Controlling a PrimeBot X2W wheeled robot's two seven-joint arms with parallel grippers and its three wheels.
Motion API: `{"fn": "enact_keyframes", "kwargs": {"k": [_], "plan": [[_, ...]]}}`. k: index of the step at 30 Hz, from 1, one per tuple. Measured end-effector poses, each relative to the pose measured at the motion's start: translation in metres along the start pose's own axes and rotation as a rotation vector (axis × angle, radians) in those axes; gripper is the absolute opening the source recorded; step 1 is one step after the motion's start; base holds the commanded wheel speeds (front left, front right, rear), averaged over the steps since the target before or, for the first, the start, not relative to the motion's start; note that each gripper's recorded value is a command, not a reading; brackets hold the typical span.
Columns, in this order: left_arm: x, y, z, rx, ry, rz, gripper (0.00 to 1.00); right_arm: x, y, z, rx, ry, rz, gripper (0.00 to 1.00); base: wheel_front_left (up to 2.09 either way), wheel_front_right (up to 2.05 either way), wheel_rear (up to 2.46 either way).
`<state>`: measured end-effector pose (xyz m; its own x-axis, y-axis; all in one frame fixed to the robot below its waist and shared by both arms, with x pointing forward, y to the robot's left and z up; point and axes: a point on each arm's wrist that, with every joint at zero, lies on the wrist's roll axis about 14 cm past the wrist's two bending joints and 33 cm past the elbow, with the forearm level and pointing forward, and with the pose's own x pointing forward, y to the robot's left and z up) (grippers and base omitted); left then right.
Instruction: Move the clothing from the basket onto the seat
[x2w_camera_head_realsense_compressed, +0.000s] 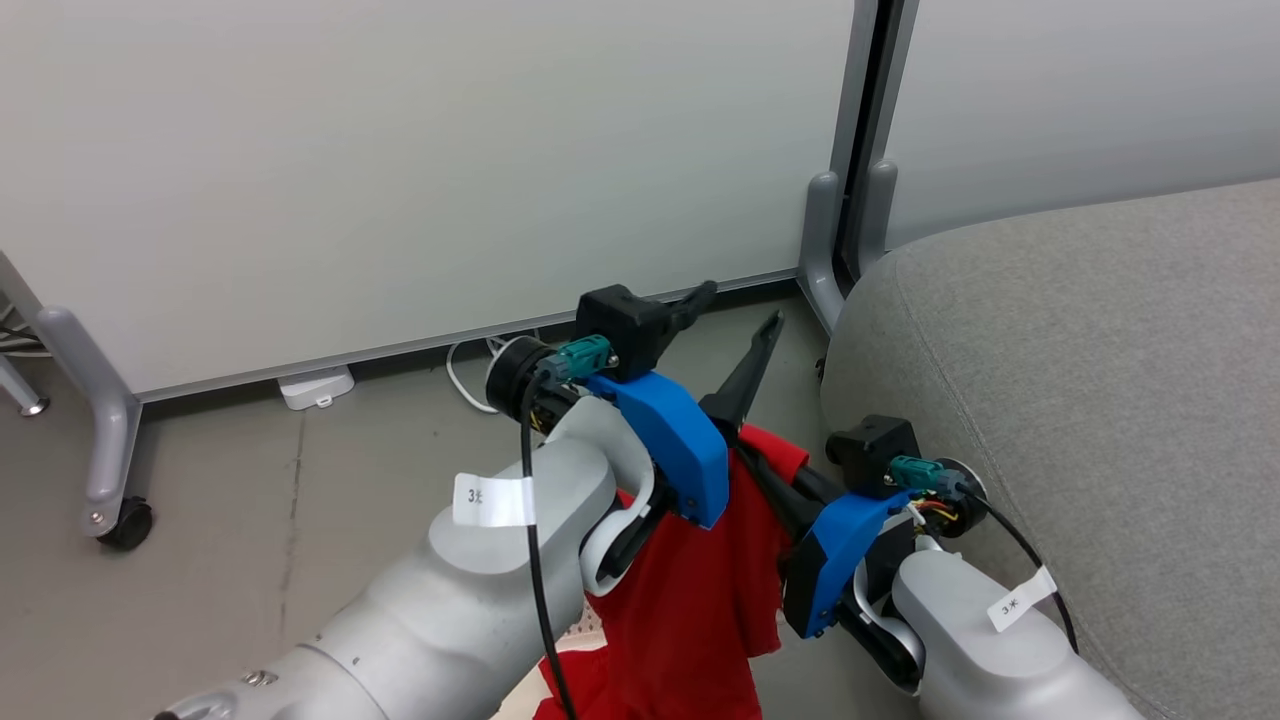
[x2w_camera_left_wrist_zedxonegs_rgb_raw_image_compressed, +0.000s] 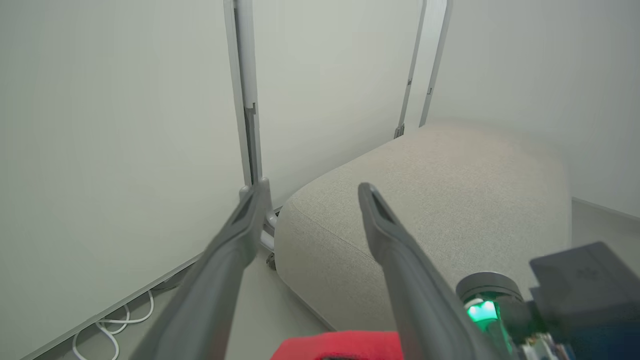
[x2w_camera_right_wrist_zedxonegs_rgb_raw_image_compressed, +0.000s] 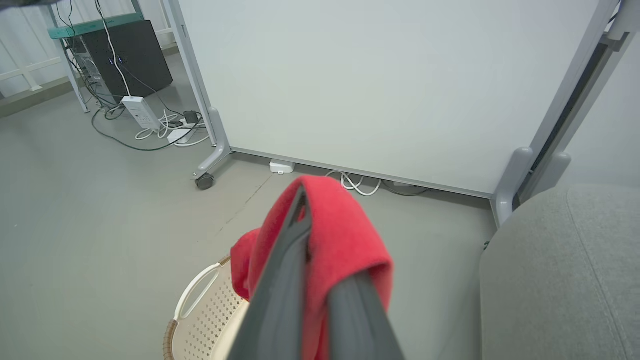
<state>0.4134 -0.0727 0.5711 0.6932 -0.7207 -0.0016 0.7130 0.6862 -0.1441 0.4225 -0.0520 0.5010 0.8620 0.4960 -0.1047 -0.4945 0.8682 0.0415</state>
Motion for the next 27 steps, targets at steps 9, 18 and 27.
{"fn": "enact_keyframes", "kwargs": {"k": [9, 18, 27], "plan": [[-0.026, 0.024, -0.002, 0.004, -0.08, 0.092, 1.0, 0.002, -0.003, 0.007, 0.001, -0.025, 0.0, 0.0, 0.0, 0.0, 0.0], [-0.066, 0.042, -0.03, -0.006, -0.105, 0.201, 1.0, 0.002, -0.002, 0.011, 0.012, -0.048, 0.003, 0.0, 0.0, 0.0, 0.0], [-0.099, 0.06, -0.059, -0.007, -0.075, 0.312, 1.0, 0.001, -0.001, 0.011, 0.019, -0.054, 0.005, 0.0, 0.0, 0.0, 0.0]]}}
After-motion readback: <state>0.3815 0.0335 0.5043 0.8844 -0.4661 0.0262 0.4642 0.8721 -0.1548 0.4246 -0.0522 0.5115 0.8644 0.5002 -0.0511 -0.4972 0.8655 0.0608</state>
